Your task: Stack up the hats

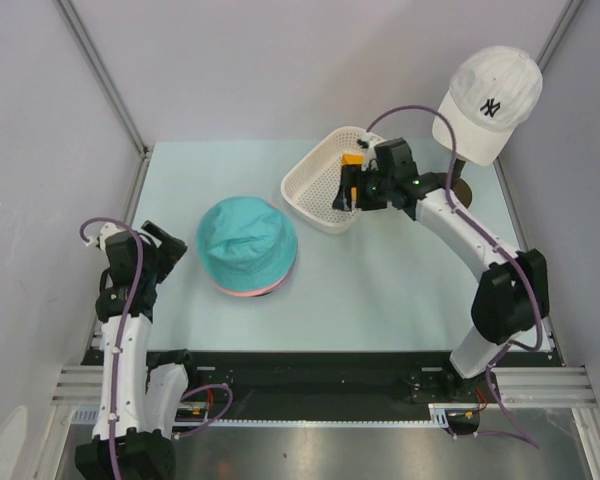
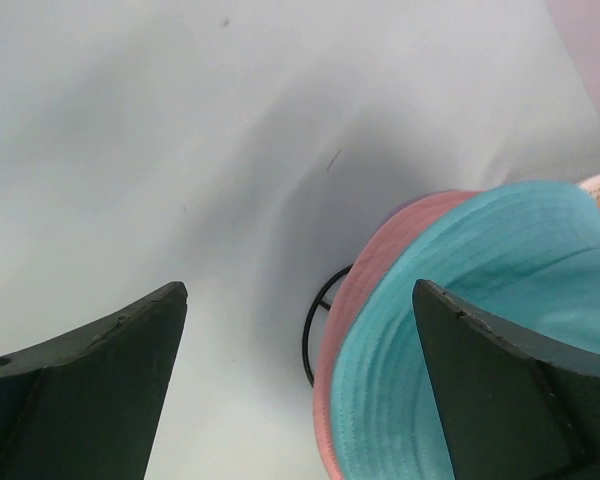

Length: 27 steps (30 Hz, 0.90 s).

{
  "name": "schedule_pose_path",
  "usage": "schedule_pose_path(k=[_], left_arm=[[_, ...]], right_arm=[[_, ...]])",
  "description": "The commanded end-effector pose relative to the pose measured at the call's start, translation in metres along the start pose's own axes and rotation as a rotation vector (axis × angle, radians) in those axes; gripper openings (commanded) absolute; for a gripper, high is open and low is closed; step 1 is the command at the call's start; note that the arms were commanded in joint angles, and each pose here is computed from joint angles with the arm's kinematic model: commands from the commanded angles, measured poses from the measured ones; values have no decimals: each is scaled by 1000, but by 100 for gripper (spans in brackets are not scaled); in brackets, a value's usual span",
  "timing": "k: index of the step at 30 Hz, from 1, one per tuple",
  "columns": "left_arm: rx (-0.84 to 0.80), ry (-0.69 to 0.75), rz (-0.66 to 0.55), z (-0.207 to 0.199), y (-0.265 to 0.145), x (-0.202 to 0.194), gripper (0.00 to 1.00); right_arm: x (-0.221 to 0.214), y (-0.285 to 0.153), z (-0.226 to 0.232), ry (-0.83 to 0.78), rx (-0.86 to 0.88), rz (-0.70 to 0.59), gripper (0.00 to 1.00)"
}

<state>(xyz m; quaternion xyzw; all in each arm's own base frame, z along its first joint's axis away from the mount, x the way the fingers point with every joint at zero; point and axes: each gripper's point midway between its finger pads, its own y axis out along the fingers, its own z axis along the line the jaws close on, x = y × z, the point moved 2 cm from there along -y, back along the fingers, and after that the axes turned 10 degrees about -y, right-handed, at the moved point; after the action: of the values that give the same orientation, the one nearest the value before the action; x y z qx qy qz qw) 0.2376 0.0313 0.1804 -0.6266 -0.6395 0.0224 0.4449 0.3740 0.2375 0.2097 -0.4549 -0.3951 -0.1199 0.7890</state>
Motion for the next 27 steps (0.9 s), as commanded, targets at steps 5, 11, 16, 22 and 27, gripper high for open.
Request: schedule_pose_path(k=[5,11,16,22,27], left_arm=[[-78,202,-192,-53,-35,62,100],[-160,351,-207,-96,-55,72,100],[-243,371,-243,-120,-73,86,100],[-263,384,-203,-127,-71,82,99],[-272,409,-211,-126,-75,83,98]], right_arm=[[15,-54,-113,78,-554,-102,73],[13,-50,-150,37,-650,-83,72],[15,-28,-166,6,-661,-68,72],[20,-4,-180,-19,-670,-52,72],[39,-3,-177,-69,-692,-107,66]])
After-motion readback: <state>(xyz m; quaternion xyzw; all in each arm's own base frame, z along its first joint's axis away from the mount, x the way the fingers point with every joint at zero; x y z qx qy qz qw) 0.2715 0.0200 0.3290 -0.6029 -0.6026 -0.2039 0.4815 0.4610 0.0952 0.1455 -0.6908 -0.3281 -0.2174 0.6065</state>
